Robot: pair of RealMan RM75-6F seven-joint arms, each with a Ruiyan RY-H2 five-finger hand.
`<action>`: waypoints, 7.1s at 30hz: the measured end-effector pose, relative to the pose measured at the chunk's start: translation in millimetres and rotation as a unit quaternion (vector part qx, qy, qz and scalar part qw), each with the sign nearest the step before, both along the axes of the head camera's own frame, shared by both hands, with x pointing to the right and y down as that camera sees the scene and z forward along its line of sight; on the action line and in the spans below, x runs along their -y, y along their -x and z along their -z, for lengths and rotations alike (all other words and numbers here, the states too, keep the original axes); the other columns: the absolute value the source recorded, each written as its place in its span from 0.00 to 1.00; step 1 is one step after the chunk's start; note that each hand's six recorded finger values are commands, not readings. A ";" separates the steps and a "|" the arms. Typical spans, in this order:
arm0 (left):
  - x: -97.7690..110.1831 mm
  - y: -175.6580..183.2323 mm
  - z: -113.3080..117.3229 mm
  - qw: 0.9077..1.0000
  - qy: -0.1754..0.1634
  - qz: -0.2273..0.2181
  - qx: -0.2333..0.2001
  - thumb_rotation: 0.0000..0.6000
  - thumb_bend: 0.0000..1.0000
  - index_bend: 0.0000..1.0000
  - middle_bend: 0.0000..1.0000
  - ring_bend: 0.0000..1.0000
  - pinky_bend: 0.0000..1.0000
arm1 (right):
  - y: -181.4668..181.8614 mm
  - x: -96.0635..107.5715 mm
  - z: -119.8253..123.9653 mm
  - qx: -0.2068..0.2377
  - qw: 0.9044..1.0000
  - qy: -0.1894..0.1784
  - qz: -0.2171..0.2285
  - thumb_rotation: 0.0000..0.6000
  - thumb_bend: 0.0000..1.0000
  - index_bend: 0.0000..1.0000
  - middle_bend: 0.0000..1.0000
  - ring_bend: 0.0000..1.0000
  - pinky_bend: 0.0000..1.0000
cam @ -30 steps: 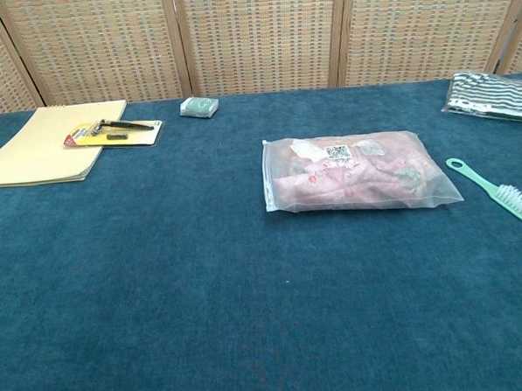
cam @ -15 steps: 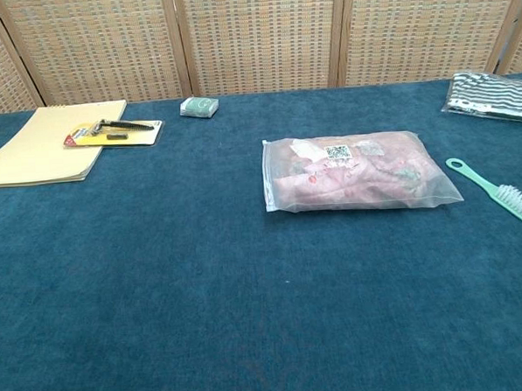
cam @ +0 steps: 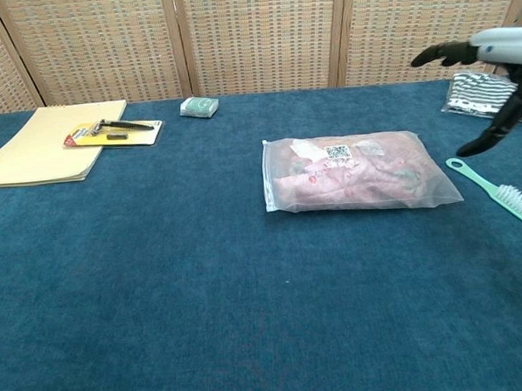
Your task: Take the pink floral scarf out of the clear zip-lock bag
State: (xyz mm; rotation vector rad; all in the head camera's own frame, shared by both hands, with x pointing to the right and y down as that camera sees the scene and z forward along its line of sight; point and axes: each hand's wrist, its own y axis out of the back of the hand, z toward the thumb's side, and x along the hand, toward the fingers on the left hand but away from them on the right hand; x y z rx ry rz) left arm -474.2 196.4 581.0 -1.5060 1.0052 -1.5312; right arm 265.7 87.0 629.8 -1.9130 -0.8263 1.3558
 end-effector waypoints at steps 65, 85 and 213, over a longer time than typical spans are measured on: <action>64.8 -41.2 -32.0 0.997 0.055 -0.045 -0.027 1.00 0.23 0.15 0.00 0.00 0.00 | 168.2 -6.0 -32.5 0.090 0.976 -0.106 0.166 1.00 0.46 0.68 0.75 0.69 0.79; 84.7 -158.6 -52.7 0.965 0.112 -0.110 -0.208 1.00 0.23 0.38 0.00 0.00 0.00 | 253.0 -30.6 -64.6 0.084 0.981 -0.080 0.158 1.00 0.47 0.69 0.76 0.69 0.79; 131.9 -293.5 -112.0 0.964 0.117 -0.157 -0.181 1.00 0.47 0.69 0.00 0.00 0.00 | 158.4 -90.4 -91.5 -0.115 0.756 -0.323 0.558 1.00 0.19 0.25 0.71 0.68 0.79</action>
